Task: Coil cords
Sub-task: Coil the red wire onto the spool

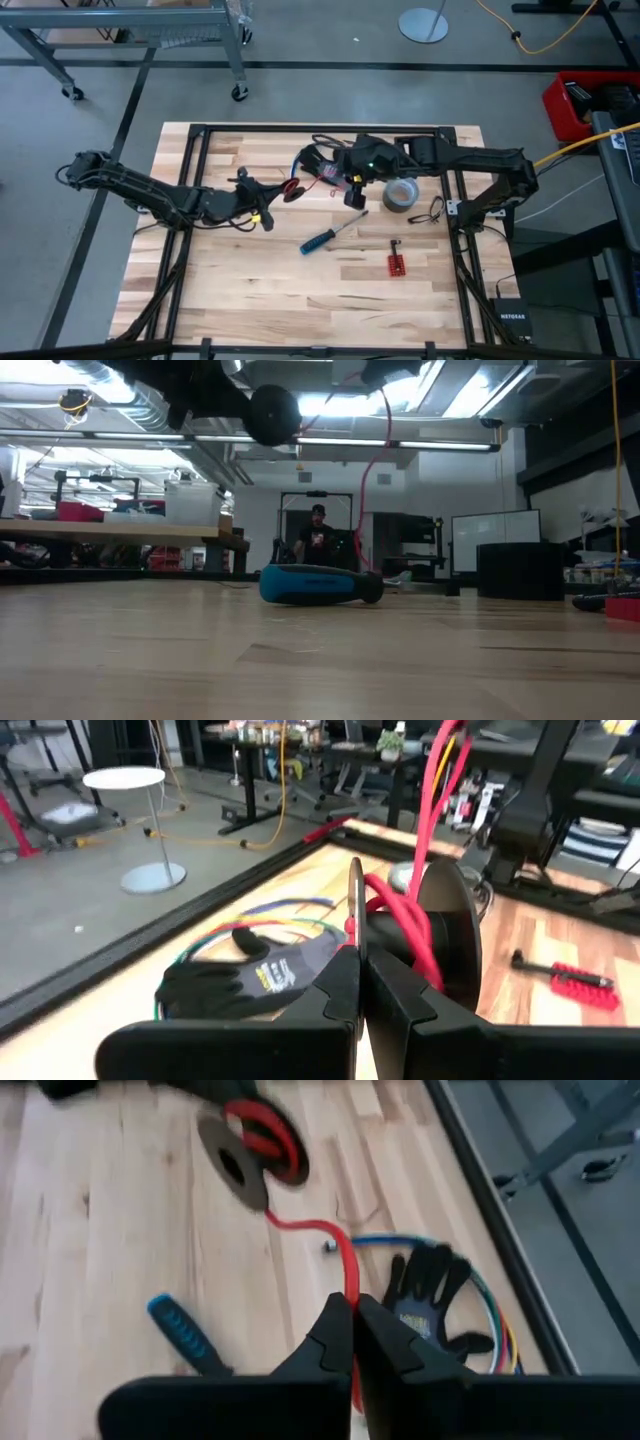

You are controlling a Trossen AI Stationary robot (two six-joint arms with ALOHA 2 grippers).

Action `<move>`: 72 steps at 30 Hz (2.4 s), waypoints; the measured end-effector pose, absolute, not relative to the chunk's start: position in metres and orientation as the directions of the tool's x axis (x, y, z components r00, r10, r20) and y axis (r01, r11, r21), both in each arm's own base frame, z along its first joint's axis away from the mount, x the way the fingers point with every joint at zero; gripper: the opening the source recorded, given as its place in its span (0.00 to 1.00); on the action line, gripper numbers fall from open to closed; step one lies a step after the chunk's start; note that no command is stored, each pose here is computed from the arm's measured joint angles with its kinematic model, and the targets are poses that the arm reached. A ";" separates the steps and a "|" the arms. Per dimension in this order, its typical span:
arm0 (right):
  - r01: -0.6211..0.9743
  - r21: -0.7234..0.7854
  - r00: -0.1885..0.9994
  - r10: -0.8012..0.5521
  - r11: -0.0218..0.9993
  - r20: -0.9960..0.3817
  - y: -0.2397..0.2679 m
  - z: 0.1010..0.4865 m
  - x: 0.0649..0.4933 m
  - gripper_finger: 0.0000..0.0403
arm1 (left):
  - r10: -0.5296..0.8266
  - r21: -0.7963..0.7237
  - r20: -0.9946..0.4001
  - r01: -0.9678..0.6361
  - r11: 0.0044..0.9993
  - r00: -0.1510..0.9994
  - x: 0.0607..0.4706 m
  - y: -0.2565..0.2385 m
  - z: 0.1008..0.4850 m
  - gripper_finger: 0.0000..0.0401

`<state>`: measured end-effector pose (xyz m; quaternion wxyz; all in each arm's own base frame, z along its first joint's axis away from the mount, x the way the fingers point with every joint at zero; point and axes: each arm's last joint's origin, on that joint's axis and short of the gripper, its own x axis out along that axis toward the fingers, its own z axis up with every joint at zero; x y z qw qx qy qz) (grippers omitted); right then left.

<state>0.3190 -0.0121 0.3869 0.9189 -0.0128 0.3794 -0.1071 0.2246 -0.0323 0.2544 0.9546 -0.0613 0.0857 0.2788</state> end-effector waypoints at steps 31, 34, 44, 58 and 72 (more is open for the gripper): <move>0.029 0.122 0.862 0.037 0.992 -0.506 -0.006 0.396 0.355 0.00 | 0.534 -0.104 -0.173 -0.555 0.825 0.827 0.227 -0.028 0.257 0.00; 0.021 0.129 0.864 0.047 0.991 -0.500 -0.005 0.390 0.365 0.00 | 0.542 -0.108 -0.170 -0.563 0.820 0.823 0.227 -0.025 0.257 0.00; -0.006 0.137 0.904 0.065 0.991 -0.423 -0.005 0.386 0.382 0.00 | 0.554 -0.084 -0.197 -0.577 0.812 0.809 0.236 -0.024 0.247 0.00; -0.046 0.239 0.873 0.156 0.970 -0.462 -0.008 0.367 0.396 0.00 | 0.525 -0.080 -0.136 -0.538 0.839 0.840 0.252 -0.026 0.243 0.00; -0.066 0.285 0.835 0.209 0.956 -0.509 0.000 0.350 0.405 0.00 | 0.595 -0.062 -0.096 -0.601 0.797 0.798 0.251 -0.023 0.248 0.00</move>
